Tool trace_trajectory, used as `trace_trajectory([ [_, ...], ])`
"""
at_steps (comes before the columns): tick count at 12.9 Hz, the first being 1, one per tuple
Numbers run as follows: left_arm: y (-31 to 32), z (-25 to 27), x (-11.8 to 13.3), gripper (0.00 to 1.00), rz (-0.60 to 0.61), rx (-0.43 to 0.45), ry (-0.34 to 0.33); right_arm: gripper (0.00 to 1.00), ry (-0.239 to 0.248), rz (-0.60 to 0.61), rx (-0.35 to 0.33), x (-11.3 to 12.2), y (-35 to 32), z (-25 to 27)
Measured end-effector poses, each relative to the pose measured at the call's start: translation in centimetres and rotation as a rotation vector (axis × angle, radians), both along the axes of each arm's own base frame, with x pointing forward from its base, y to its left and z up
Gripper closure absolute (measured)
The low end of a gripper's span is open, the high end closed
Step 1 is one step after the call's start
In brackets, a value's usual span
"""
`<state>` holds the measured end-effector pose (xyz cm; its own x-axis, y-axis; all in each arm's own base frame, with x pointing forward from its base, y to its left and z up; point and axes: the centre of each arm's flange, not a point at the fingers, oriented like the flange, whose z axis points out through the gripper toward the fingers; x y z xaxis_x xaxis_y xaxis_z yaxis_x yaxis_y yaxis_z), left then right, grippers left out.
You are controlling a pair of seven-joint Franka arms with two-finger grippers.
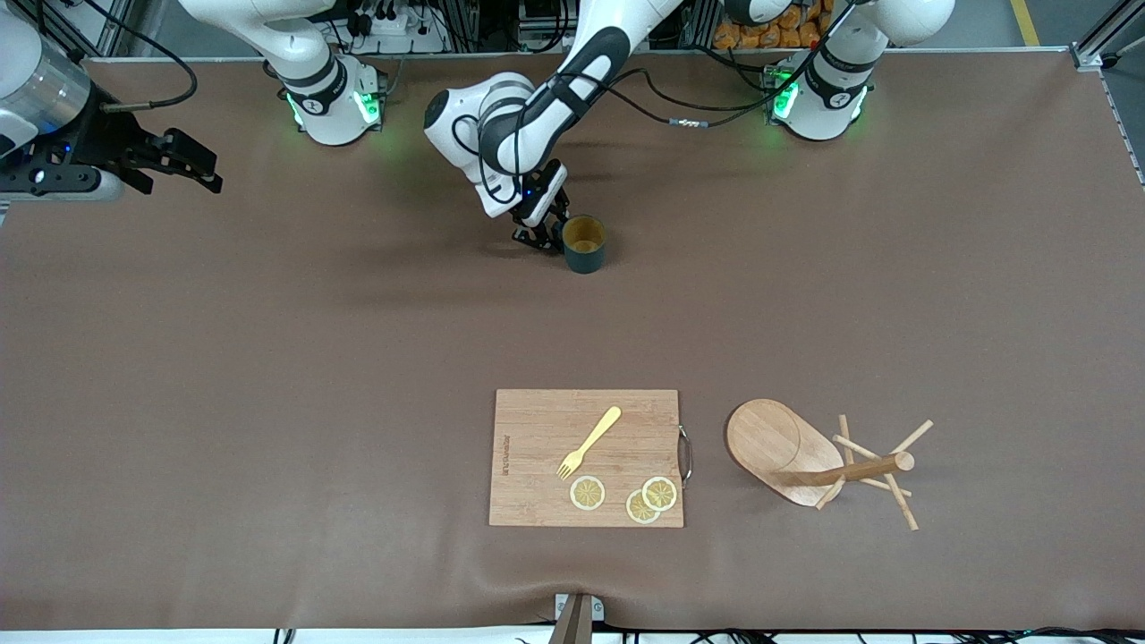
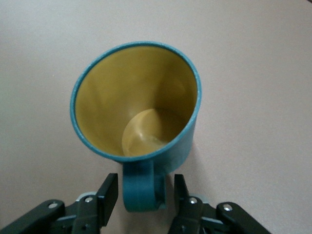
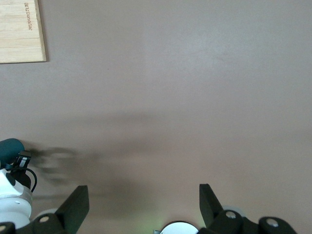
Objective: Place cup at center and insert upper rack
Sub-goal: 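Grasp the teal mug by its handle with the left gripper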
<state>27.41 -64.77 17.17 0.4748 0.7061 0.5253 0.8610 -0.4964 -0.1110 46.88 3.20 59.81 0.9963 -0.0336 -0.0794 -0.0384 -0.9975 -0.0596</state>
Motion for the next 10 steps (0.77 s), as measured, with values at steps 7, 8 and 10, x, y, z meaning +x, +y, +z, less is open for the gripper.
trace_trajectory([
  [7,-0.3,0.9,0.6,0.79,0.004,-0.017,-0.014,0.0,0.002,0.0,-0.001,0.0,0.0,-0.1],
  [8,-0.4,1.4,1.1,0.79,0.008,-0.024,-0.023,0.0,0.002,0.0,-0.001,0.0,0.0,-0.1],
  [10,-0.3,3.9,2.8,0.79,0.022,-0.055,-0.041,0.0,0.001,0.0,-0.001,0.0,0.0,-0.1],
])
